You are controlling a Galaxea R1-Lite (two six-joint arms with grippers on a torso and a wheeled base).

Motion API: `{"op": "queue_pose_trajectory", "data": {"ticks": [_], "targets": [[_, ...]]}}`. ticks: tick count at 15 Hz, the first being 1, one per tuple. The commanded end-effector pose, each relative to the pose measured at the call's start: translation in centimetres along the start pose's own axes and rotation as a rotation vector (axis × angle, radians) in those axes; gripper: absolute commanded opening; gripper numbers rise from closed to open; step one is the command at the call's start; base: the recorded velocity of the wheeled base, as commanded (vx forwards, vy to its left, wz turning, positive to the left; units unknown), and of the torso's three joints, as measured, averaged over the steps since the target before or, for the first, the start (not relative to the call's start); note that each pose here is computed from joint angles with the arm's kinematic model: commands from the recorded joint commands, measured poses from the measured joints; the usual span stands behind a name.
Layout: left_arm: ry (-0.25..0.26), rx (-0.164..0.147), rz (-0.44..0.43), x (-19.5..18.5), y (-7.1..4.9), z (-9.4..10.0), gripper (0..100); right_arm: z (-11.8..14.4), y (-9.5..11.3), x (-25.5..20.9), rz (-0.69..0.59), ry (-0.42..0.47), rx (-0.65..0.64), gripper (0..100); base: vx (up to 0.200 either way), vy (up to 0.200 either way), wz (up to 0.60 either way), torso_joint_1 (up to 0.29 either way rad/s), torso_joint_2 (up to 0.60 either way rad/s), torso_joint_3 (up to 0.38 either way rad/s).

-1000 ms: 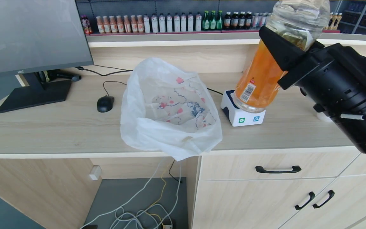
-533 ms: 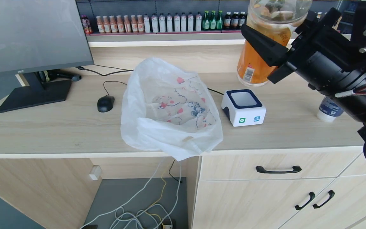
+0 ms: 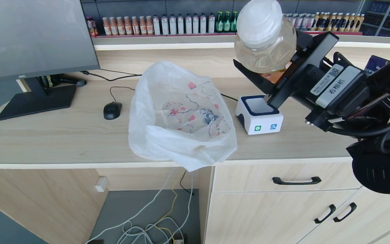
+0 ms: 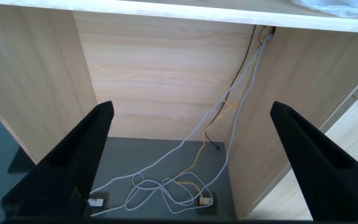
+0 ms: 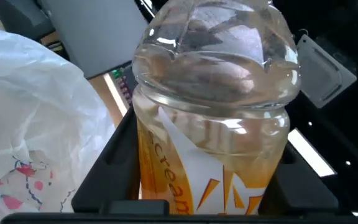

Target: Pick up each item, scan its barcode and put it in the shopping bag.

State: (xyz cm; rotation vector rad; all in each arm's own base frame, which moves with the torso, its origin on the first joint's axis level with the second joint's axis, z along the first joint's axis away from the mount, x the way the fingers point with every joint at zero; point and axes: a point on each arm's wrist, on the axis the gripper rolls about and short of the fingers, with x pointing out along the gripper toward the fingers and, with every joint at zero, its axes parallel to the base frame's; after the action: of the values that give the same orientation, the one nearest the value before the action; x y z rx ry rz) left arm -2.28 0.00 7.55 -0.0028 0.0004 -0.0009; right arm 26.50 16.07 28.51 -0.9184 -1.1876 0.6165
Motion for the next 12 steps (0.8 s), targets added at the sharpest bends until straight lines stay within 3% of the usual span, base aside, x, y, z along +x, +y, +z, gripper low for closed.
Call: {"op": "queue_pose_trajectory", "data": {"ticks": [1,3,12], "targets": [[0.000,0.000,0.001,0.0,0.0,0.0,100,-1.9,3.2,0.0,0.040,-0.027,0.013,0,0.000,0.000,0.00,0.000,0.00,0.000],[0.000,0.000,0.001,0.0,0.0,0.0,100,-3.2,6.0,-0.2,0.129,-0.099,0.009,0,0.000,0.000,0.00,0.000,0.00,0.000],[0.000,0.000,0.001,0.0,0.0,0.0,100,-4.9,6.7,-1.8,0.198,-0.139,-0.098,0,0.000,0.000,0.00,0.000,0.00,0.000]]}}
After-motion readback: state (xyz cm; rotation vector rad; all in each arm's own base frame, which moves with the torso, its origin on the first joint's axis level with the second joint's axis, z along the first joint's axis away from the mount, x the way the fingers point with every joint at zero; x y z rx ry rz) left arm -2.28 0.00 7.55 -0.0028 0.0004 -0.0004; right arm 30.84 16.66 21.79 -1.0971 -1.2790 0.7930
